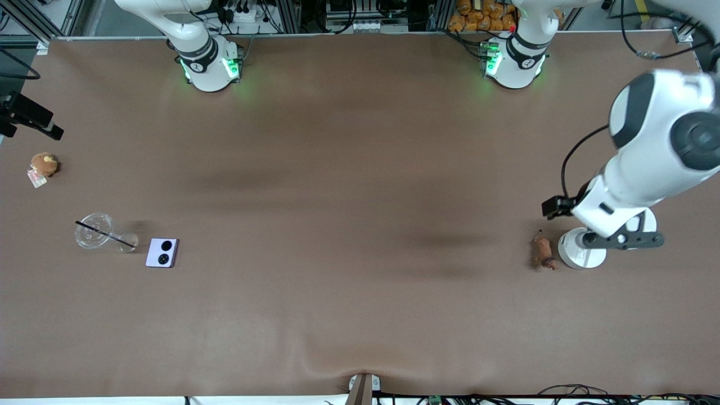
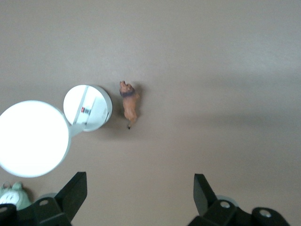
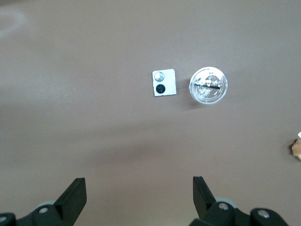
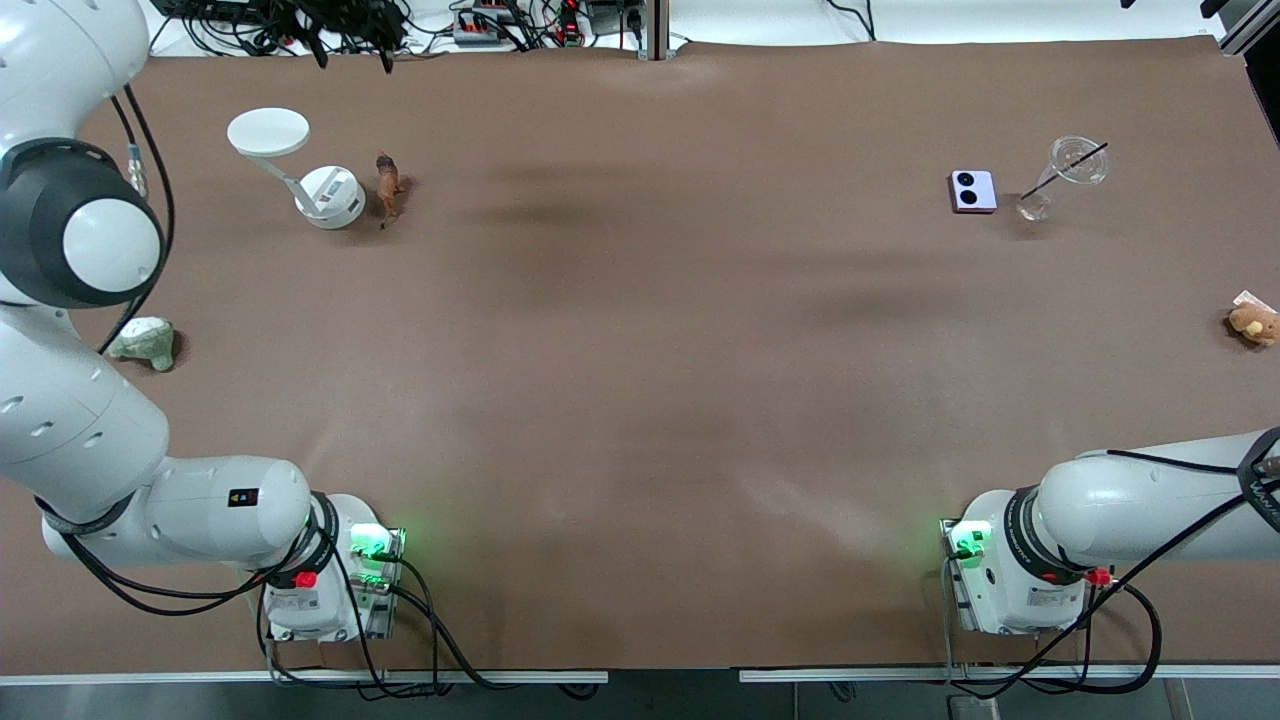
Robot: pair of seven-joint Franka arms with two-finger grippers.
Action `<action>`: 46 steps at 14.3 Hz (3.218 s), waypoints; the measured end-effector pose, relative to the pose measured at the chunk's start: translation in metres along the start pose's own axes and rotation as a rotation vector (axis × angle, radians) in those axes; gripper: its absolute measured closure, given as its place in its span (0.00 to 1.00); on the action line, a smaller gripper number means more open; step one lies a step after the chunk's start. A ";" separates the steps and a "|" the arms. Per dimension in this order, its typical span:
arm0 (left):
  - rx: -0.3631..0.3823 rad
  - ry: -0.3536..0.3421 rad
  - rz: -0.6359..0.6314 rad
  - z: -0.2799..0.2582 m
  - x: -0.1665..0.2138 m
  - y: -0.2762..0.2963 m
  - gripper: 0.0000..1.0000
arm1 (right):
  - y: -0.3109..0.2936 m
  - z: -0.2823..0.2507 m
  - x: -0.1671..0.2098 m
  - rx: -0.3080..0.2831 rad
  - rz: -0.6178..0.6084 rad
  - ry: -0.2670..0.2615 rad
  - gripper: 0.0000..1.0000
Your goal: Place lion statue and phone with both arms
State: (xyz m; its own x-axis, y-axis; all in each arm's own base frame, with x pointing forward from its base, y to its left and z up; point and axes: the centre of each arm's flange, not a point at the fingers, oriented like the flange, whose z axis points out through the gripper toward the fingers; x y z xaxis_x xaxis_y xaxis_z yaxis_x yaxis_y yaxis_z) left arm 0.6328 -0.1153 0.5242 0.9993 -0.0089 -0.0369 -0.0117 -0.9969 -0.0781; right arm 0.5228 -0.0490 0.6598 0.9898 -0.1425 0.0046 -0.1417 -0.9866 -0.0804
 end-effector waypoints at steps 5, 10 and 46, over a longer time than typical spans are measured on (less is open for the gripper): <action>-0.100 -0.020 -0.056 -0.047 -0.019 -0.024 0.00 | -0.001 0.006 0.002 -0.054 0.021 -0.016 0.00; -0.081 -0.015 -0.078 -0.090 -0.062 -0.034 0.00 | 0.000 0.018 0.000 -0.059 0.001 -0.089 0.00; -0.056 -0.008 -0.097 -0.124 -0.169 -0.059 0.00 | -0.021 0.009 -0.005 -0.066 -0.038 -0.090 0.00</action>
State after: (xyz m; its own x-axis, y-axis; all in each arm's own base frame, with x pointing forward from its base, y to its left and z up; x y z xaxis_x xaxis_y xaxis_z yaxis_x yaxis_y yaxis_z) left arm 0.4688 -0.0646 0.6582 0.9953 0.0882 -0.0397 0.0872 -0.9958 -0.0263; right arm 0.5207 -0.0269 0.6523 0.9915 -0.1001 -0.0836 -0.1017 -0.9947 -0.0156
